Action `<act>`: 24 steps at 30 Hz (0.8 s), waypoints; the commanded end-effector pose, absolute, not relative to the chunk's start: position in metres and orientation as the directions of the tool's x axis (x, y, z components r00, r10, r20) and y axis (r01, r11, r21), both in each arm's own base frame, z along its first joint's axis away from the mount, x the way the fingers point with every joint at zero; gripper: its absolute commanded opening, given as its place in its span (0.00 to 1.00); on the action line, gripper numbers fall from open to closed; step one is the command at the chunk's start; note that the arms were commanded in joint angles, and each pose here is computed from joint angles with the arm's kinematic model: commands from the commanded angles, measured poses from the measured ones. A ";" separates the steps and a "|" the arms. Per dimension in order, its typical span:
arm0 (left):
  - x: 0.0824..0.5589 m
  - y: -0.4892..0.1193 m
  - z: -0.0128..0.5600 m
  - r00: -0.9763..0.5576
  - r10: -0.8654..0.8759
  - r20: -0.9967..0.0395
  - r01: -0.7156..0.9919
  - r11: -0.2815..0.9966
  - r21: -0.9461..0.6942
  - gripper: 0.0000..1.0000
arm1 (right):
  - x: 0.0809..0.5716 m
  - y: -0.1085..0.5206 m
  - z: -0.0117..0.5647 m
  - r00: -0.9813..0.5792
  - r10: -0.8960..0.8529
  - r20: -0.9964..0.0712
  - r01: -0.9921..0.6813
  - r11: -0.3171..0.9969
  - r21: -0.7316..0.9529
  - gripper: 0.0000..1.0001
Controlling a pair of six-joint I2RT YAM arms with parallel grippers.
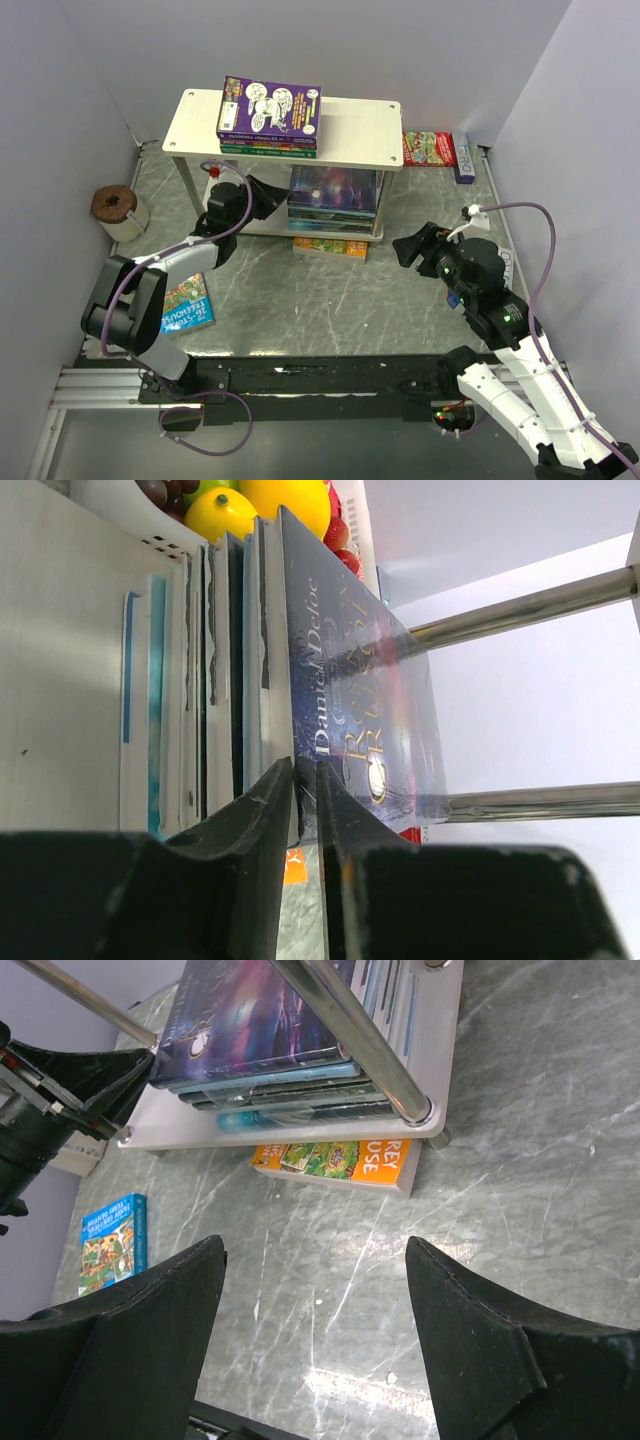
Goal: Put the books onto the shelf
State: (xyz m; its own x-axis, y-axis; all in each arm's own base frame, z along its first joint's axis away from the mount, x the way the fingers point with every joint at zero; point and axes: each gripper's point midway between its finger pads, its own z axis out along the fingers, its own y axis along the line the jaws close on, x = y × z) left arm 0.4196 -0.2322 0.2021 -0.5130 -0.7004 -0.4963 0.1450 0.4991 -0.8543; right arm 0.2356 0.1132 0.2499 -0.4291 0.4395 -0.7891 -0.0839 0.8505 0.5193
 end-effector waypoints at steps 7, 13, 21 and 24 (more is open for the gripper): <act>0.423 -0.239 0.241 -0.479 -0.708 -0.519 0.242 0.462 -0.853 0.32 | 0.240 0.109 0.253 -0.393 0.456 -0.798 -0.075 0.849 0.522 0.80; 0.405 -0.203 0.273 -0.369 -0.739 -0.564 0.233 0.514 -0.826 0.48 | 0.236 0.103 0.257 -0.375 0.456 -0.807 -0.069 0.854 0.515 0.80; 0.357 -0.165 0.284 -0.318 -0.722 -0.615 0.156 0.600 -0.785 0.56 | 0.233 0.101 0.256 -0.372 0.449 -0.812 -0.074 0.858 0.508 0.81; 0.330 -0.164 0.260 -0.367 -0.688 -0.626 0.129 0.629 -0.767 0.58 | 0.232 0.102 0.247 -0.389 0.445 -0.807 -0.071 0.858 0.508 0.81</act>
